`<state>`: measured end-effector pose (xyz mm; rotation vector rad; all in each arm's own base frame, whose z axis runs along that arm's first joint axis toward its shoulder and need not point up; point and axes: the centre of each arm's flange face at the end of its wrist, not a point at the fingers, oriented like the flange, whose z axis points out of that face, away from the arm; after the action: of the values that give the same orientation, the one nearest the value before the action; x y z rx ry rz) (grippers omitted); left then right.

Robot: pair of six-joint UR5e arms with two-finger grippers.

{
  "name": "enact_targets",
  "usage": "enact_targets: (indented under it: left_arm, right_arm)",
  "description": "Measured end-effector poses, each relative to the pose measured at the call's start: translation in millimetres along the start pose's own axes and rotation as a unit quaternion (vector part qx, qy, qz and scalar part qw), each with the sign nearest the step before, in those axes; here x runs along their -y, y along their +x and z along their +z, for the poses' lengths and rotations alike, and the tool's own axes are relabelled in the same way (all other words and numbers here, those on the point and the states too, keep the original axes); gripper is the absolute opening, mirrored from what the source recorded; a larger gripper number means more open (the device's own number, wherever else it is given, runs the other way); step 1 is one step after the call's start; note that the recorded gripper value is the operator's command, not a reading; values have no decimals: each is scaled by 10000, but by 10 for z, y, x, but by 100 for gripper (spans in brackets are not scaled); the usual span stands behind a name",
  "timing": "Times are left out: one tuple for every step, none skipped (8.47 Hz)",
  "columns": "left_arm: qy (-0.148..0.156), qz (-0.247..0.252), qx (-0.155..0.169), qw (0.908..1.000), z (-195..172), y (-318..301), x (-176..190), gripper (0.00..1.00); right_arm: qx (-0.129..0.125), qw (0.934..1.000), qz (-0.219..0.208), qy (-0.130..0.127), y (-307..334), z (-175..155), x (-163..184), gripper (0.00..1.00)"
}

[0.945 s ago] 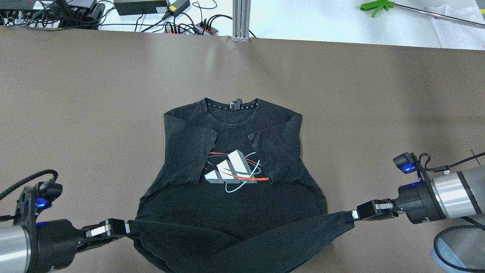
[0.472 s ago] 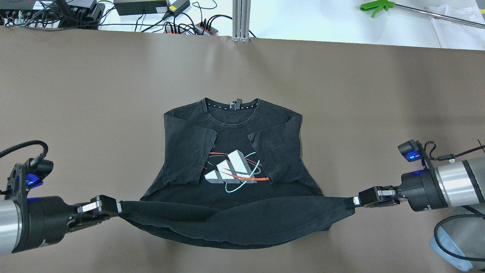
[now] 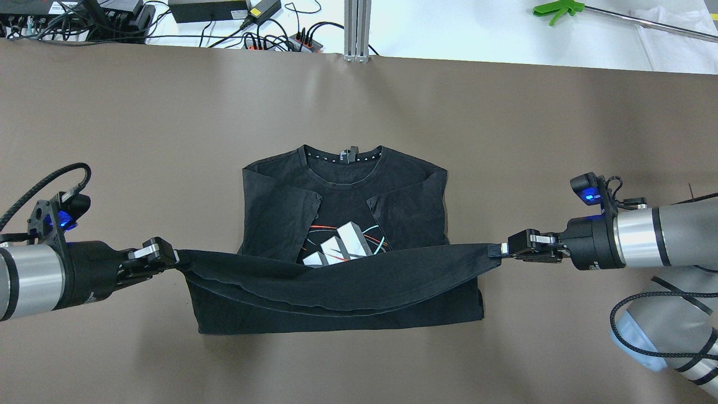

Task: Fold clothes
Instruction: 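Lay the hem over the chest with both grippers near the collar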

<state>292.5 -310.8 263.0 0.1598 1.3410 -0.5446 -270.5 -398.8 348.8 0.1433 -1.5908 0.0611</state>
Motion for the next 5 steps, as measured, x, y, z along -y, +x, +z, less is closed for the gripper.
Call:
enact_targets:
  left_arm:
    - [95, -27, 35, 9999, 102, -5, 86, 0]
    - [178, -47, 73, 9998, 231, -3, 158, 0]
    - [293, -62, 86, 9995, 384, 26, 230, 0]
    - [414, -78, 104, 9991, 542, 64, 310, 0]
    - [524, -99, 142, 9985, 655, 72, 401, 0]
  right_arm:
    - [-90, 9998, 22, 165, 30, 32, 62, 0]
    - [-209, 9993, -64, 312, 66, 52, 120, 0]
    - [-327, 9984, -147, 444, 95, 59, 178, 0]
    - [-432, 9971, -191, 589, 113, 64, 235, 0]
    - [-511, 9958, -199, 729, 120, 74, 285, 0]
